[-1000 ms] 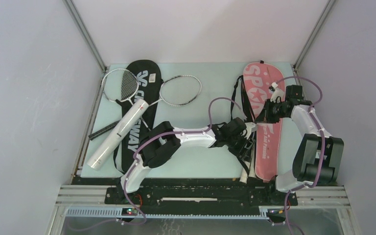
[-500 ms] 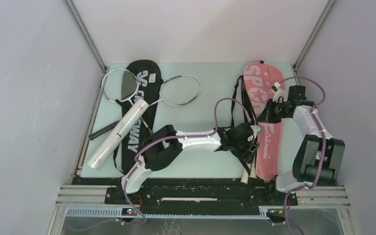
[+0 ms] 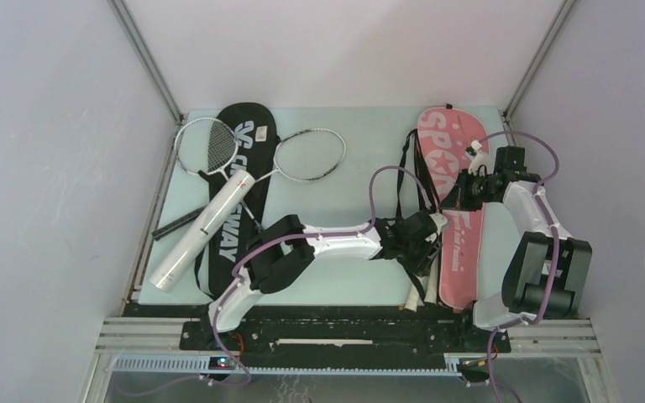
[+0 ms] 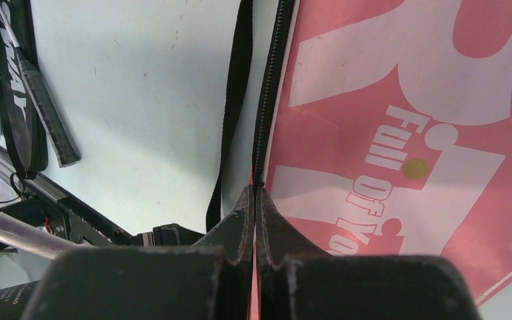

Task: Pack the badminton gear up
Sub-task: Place the racket in the racket bag.

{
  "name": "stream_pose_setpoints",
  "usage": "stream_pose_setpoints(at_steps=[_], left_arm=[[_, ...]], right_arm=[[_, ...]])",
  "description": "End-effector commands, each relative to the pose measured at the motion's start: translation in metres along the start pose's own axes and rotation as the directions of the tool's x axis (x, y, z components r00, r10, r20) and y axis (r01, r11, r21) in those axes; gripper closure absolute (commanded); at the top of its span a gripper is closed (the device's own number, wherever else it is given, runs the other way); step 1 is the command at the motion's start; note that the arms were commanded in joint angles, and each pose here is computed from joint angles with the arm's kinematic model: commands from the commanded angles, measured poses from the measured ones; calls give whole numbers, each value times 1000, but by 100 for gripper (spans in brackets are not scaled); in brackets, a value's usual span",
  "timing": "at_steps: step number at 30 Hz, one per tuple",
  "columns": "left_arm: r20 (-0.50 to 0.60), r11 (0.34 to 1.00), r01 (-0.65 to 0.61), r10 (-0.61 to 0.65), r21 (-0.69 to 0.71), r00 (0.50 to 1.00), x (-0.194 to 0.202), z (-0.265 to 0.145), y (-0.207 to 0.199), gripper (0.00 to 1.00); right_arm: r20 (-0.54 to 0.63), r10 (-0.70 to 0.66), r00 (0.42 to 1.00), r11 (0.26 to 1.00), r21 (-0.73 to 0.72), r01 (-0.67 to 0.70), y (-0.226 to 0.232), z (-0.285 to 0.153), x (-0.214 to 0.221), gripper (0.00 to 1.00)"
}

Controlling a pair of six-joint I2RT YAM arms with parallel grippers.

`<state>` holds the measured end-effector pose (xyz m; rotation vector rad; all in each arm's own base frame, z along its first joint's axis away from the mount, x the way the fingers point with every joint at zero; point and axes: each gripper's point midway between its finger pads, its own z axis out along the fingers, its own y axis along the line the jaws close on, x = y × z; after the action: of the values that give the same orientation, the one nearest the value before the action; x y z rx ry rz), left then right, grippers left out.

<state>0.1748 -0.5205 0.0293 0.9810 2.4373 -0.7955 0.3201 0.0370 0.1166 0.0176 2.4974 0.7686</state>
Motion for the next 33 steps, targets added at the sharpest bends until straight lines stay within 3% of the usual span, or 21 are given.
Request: stream_pose_setpoints(at_steps=[1, 7, 10, 20, 27, 33], left_arm=[[-23, 999, -12, 11, -51, 1000, -1, 11, 15, 53], [13, 1000, 27, -28, 8, 1000, -29, 7, 11, 87], [30, 999, 36, -37, 23, 999, -43, 5, 10, 99], [112, 996, 58, -64, 61, 992, -85, -2, -5, 100], [186, 983, 69, -101, 169, 977, -123, -4, -31, 100], [195, 934, 62, -138, 353, 971, -134, -6, -60, 97]], right_arm=[[27, -25, 999, 999, -37, 26, 12, -10, -3, 100], [13, -21, 1000, 998, -52, 22, 14, -8, 4, 100], [14, -23, 1000, 998, -54, 23, 15, -9, 4, 100], [-46, -26, 999, 998, -58, 23, 15, -5, 21, 100], [-54, -36, 998, 997, -67, 32, 20, -6, 27, 100], [-58, -34, 998, 997, -66, 30, 18, -5, 27, 100]])
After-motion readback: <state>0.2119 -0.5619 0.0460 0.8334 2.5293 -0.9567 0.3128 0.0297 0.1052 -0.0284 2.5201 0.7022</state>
